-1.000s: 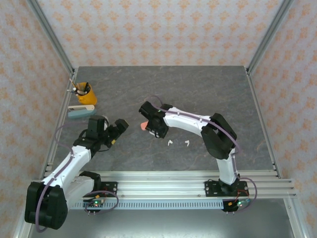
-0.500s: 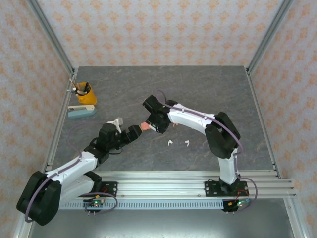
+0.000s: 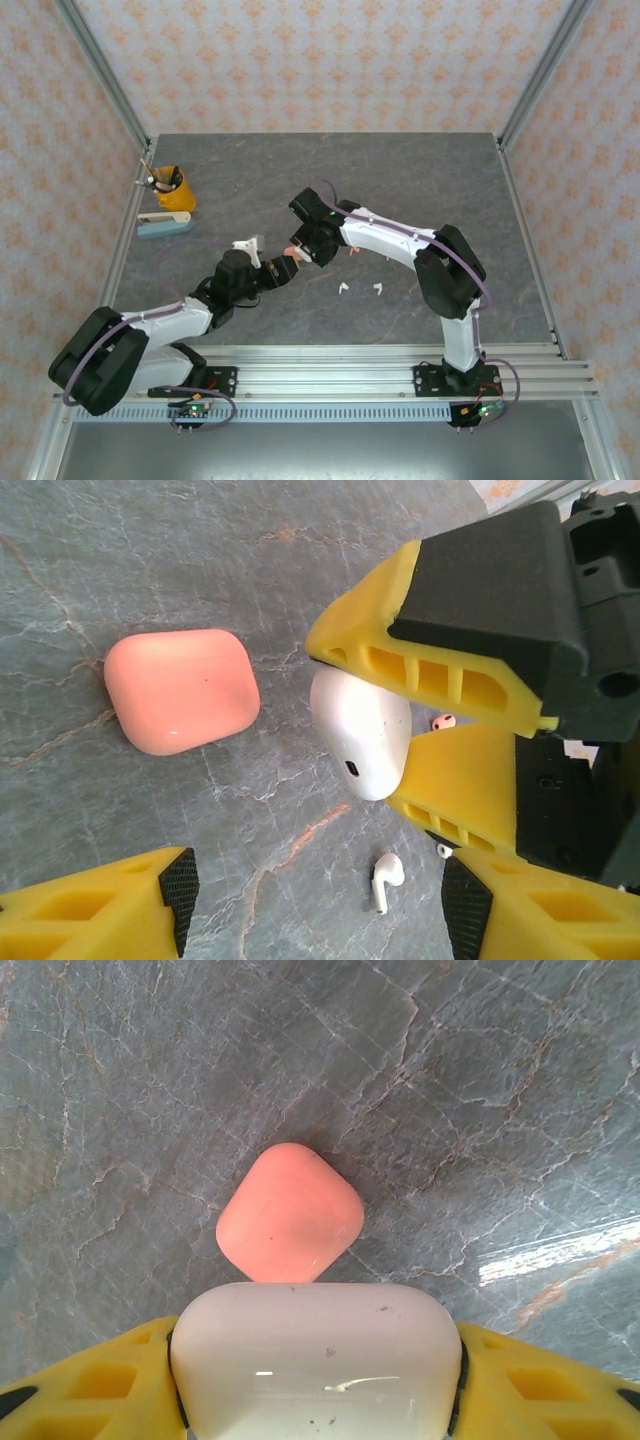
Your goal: Insert the wireless bluetooth earbuds into the charging case
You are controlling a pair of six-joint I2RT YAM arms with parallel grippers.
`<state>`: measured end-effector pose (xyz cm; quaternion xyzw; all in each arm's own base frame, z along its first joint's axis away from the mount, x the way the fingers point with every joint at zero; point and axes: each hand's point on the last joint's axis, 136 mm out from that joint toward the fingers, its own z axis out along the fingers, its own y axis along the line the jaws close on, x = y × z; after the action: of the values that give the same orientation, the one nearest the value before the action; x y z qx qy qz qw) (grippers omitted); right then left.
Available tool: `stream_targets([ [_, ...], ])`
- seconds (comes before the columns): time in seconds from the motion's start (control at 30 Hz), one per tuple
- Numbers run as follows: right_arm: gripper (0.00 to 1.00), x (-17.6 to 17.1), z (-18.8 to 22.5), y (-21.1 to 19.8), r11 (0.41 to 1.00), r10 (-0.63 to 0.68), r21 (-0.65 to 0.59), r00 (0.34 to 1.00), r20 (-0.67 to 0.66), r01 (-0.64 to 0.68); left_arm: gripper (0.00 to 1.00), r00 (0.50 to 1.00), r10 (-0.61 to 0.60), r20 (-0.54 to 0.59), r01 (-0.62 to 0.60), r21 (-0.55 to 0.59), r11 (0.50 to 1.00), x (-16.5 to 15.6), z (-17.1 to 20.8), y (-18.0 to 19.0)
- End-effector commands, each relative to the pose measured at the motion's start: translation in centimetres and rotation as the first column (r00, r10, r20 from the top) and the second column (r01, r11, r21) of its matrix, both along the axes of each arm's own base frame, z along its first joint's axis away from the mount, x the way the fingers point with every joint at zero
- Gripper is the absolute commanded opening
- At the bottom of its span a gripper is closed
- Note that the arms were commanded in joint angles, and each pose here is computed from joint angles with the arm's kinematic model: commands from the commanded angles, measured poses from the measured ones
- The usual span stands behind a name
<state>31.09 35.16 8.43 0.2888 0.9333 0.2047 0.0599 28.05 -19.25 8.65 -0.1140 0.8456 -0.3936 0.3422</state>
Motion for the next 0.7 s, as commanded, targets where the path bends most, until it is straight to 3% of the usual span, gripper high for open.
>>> stream_targets([
  [0.0, 0.56, 0.3, 1.2, 0.1, 0.999, -0.028, 0.039, 1.0, 0.01, 0.028, 0.67, 0.995, 0.011, 0.094, -0.009, -0.014, 1.0, 1.3, 1.8, -0.6],
  [0.67, 0.56, 0.0, 1.0, 0.4, 0.997, -0.043, 0.071, 0.999, -0.011, 0.043, 0.58, 0.991, 0.037, 0.13, -0.031, -0.05, 0.998, 4.2, 2.7, -2.3],
])
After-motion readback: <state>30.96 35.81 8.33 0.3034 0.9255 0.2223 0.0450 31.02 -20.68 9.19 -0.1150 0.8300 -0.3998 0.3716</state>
